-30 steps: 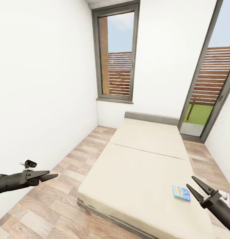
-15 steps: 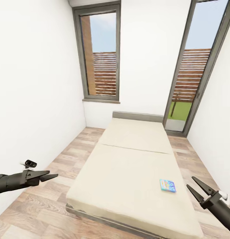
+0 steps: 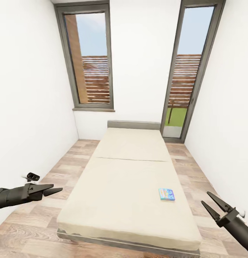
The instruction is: Put all the toys in the child's room - the three board games (two on the bed and one on the table), the two jigsaw puzzles on the table, and the tennis ball on the table - inside the toy box on the table in the child's room.
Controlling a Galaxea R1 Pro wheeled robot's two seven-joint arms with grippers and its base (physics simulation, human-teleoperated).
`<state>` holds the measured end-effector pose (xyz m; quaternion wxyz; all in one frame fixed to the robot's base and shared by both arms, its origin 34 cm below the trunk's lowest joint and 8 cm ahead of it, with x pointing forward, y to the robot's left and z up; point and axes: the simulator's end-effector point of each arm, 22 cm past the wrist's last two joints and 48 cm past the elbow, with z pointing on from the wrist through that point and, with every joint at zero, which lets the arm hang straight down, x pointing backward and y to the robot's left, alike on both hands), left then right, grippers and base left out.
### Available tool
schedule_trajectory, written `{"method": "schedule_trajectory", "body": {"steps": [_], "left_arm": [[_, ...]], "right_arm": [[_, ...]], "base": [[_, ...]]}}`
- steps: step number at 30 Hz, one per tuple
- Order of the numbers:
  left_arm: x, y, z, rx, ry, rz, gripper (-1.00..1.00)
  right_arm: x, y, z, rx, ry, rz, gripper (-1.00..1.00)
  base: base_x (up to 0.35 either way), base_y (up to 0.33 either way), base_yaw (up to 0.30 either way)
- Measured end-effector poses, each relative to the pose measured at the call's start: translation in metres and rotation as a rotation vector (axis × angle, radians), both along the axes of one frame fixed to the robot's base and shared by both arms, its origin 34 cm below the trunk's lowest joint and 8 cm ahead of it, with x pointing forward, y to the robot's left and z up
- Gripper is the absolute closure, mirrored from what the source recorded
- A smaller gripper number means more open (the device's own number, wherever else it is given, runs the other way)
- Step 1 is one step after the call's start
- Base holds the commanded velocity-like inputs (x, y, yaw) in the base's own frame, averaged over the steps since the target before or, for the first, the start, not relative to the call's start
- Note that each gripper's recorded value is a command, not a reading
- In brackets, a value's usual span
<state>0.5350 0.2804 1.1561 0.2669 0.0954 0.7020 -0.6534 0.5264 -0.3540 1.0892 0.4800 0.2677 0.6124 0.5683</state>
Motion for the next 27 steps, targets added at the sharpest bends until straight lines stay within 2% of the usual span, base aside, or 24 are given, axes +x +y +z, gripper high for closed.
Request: {"method": "schedule_trajectory", "body": {"steps": [27], "left_arm": [[0.0,0.0,0.0,0.0,0.0,0.0,-1.0]], "right_arm": [[-0.0001,-0.0001,-0.0021,0.004,0.004,-0.001,-1.0]], "base": [[0.0,0.0,-0.277]]}}
